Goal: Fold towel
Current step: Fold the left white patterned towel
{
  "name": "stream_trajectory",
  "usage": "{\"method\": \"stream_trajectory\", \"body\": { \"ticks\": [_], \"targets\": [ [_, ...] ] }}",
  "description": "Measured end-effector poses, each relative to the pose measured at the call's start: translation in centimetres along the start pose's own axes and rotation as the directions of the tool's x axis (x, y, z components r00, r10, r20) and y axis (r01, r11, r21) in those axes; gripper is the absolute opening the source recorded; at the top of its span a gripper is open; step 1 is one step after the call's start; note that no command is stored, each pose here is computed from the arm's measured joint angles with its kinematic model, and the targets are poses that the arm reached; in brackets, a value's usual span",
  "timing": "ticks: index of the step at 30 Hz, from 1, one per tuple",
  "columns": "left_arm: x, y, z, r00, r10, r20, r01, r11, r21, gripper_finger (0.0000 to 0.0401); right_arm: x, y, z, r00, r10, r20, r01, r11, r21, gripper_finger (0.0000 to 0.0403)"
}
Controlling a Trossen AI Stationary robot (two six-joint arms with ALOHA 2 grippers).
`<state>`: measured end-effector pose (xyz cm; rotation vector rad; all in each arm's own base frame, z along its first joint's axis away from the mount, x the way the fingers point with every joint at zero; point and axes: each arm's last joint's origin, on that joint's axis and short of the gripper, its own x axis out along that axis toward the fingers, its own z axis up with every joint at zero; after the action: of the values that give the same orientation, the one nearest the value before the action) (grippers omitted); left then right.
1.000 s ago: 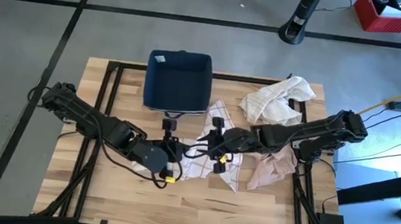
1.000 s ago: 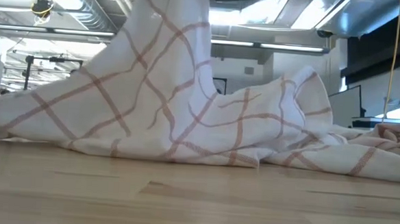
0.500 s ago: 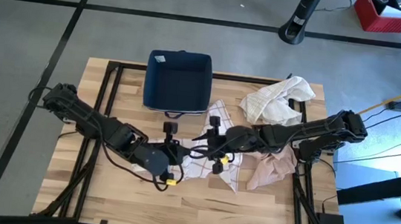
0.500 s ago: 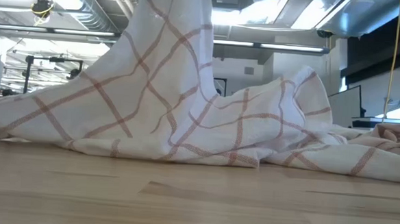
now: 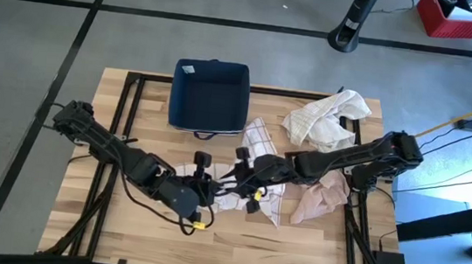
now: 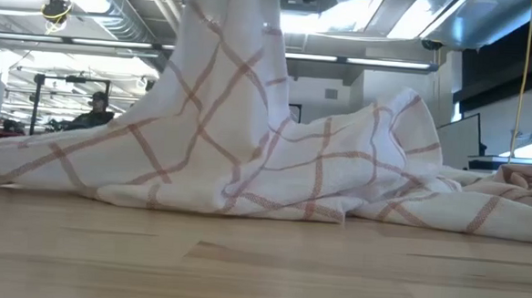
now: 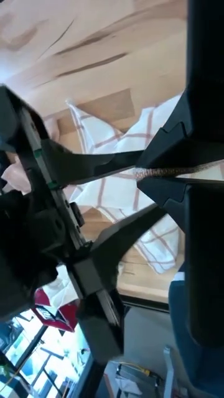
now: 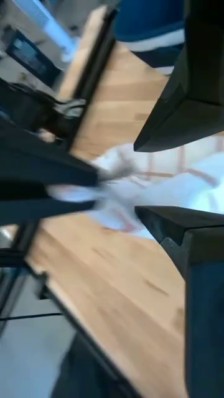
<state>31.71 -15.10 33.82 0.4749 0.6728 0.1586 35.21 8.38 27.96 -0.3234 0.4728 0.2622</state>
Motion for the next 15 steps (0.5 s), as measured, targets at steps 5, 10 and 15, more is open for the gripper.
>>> {"method": "stream_trajectory", "body": {
  "ticks": [5, 10, 15],
  "targets": [
    [0.0, 0.1, -0.1, 1.000, 0.005, -0.012, -0.005, 1.000, 0.005, 0.0017, -1.4, -0.1, 0.2, 0.999, 0.001, -0.032, 0.000, 0.999, 0.043, 0.0154],
    [0.4, 0.6, -0.2, 1.000, 0.020, -0.023, -0.020, 0.999, -0.030, 0.0017, -0.9, 0.0, 0.2, 0.999, 0.042, 0.001, -0.042, 0.998, 0.048, 0.0154],
    [0.4, 0.6, -0.1, 1.000, 0.023, -0.019, -0.024, 0.999, -0.034, 0.0017, 0.5, -0.1, 0.3, 0.999, -0.004, 0.052, 0.002, 1.000, 0.029, 0.0154]
  ]
}}
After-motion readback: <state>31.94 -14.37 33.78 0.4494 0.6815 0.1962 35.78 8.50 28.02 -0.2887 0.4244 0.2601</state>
